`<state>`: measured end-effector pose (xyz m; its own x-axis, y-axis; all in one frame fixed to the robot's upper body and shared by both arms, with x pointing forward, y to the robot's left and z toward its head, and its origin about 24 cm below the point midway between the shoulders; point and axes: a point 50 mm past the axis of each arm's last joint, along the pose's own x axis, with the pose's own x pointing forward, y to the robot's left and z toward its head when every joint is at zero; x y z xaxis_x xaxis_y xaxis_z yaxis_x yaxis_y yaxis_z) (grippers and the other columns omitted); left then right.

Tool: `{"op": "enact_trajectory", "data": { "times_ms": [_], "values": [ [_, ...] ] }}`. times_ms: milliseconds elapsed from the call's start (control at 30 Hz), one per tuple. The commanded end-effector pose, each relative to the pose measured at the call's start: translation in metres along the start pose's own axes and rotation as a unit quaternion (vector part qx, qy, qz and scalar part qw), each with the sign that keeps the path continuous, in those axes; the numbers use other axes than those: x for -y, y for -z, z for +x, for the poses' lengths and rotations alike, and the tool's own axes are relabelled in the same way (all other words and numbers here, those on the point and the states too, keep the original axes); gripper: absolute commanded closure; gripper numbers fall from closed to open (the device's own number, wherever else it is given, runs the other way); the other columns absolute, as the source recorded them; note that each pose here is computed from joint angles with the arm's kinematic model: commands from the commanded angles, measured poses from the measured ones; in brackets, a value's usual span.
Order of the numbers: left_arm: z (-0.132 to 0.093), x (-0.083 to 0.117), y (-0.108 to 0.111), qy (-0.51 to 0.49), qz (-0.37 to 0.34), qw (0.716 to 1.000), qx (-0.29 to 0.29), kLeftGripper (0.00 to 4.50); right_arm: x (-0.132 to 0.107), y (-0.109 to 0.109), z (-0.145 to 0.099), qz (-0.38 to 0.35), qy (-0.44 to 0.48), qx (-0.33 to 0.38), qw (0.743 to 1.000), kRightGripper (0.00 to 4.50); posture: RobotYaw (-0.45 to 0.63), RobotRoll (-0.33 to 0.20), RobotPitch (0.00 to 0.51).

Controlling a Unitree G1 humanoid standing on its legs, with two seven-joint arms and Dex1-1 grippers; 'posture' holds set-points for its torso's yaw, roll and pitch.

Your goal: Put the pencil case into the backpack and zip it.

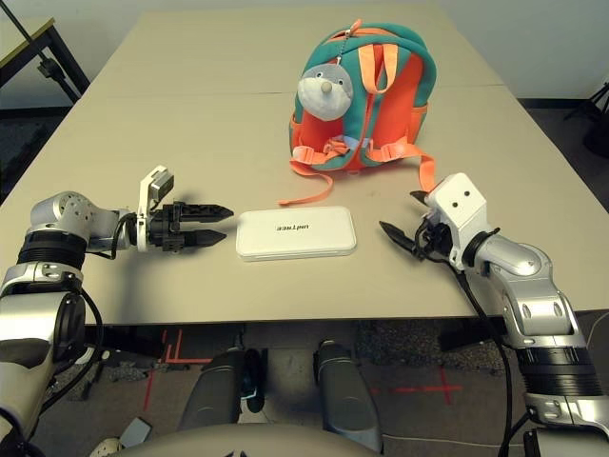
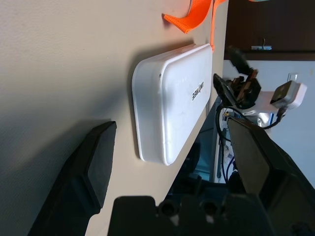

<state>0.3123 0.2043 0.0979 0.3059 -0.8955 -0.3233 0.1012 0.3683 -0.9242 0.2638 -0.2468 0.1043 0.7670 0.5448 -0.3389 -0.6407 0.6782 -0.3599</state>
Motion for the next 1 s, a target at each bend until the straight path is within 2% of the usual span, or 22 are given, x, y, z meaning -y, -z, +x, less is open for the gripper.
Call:
{"op": "enact_trajectory", "data": {
  "times_ms": [33,200,267,667,1000],
  "values": [
    [0.003,-0.006,0.002,-0.016,-0.009,1.000,-0.008,0.00,-0.014,0.005,0.008,-0.011,-0.037,-0.009,0.999,1.81,-0.27,0.000,0.143],
    [0.004,-0.007,0.002,-0.018,-0.007,1.000,-0.009,0.00,-0.027,0.005,0.025,-0.012,-0.058,-0.004,0.998,3.83,-0.27,0.000,0.143],
    [0.004,-0.007,0.002,-0.018,-0.006,1.000,-0.010,0.00,-0.028,0.005,0.030,-0.013,-0.059,-0.003,0.998,4.49,-0.27,0.000,0.143],
    [0.001,-0.008,0.001,-0.021,-0.002,1.000,-0.008,0.00,-0.036,0.000,0.052,-0.020,-0.070,0.021,0.997,4.49,-0.26,0.000,0.143],
    [0.001,-0.009,0.001,-0.020,-0.002,1.000,-0.008,0.00,-0.057,-0.018,0.066,-0.011,-0.087,0.045,0.995,4.49,-0.25,0.000,0.144]
  ]
}}
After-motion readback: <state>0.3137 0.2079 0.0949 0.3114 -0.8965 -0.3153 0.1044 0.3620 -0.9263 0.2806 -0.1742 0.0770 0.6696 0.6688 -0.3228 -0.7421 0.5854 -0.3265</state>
